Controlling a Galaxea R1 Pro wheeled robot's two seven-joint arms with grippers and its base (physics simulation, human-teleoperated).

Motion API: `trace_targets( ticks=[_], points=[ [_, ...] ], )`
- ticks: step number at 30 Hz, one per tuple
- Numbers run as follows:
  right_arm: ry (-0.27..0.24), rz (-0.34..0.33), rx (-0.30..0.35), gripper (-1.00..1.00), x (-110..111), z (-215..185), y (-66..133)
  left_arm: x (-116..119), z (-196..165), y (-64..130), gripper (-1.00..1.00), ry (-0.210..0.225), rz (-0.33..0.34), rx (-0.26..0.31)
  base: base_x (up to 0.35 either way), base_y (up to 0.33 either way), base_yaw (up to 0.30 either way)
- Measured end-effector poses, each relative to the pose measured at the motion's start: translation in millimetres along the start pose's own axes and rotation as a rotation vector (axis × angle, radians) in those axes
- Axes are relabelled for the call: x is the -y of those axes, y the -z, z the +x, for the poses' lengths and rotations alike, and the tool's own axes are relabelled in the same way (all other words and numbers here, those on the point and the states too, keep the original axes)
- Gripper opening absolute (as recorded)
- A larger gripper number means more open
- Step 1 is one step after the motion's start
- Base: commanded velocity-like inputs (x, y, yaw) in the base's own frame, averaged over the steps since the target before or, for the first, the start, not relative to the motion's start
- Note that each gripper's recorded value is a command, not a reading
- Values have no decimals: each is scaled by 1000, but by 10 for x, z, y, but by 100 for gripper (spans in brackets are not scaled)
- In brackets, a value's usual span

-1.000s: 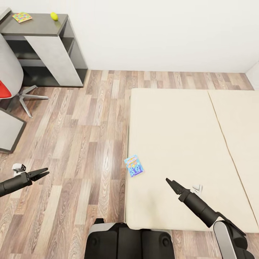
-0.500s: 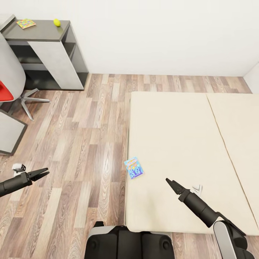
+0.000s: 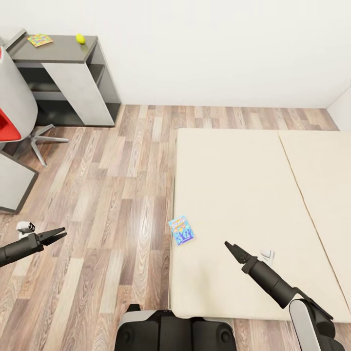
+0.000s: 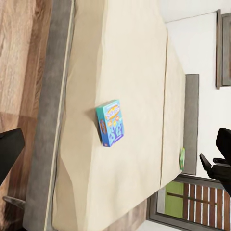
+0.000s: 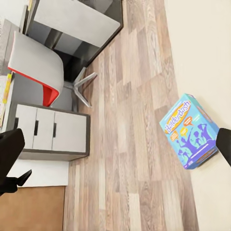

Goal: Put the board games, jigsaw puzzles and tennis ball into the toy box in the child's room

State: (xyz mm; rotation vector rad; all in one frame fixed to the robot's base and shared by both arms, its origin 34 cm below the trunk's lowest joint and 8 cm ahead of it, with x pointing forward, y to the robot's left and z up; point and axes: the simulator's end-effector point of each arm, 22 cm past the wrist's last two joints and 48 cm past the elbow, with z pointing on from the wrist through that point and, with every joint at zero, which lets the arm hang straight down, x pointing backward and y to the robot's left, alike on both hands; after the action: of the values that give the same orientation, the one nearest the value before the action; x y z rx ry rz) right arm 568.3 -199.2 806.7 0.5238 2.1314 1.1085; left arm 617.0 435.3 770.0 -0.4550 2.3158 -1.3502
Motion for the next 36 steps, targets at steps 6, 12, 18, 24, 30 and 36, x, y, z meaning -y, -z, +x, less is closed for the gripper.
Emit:
trace_targets(
  ticks=[6, 12, 18, 24, 30, 36],
  points=[
    [6, -6, 5, 100, -37, -31, 6, 46, -30, 10, 100, -7, 5, 5, 0, 0, 0],
    [11, -12, 11, 100, -78, -60, 10, 91, -57, 21, 100, -14, 9, 9, 0, 0, 0],
    [16, -18, 16, 100, -114, -87, 16, 137, -85, 32, 100, -20, 14, 14, 0, 0, 0],
    [19, -22, 20, 100, -138, -107, 24, 184, -113, 43, 100, -27, 19, 19, 0, 0, 0],
    [23, -28, 25, 100, -177, -133, 29, 230, -139, 53, 100, -35, 24, 23, 0, 0, 0],
    [28, -34, 31, 100, -216, -161, 35, 276, -167, 67, 100, -43, 28, 28, 0, 0, 0]
  ],
)
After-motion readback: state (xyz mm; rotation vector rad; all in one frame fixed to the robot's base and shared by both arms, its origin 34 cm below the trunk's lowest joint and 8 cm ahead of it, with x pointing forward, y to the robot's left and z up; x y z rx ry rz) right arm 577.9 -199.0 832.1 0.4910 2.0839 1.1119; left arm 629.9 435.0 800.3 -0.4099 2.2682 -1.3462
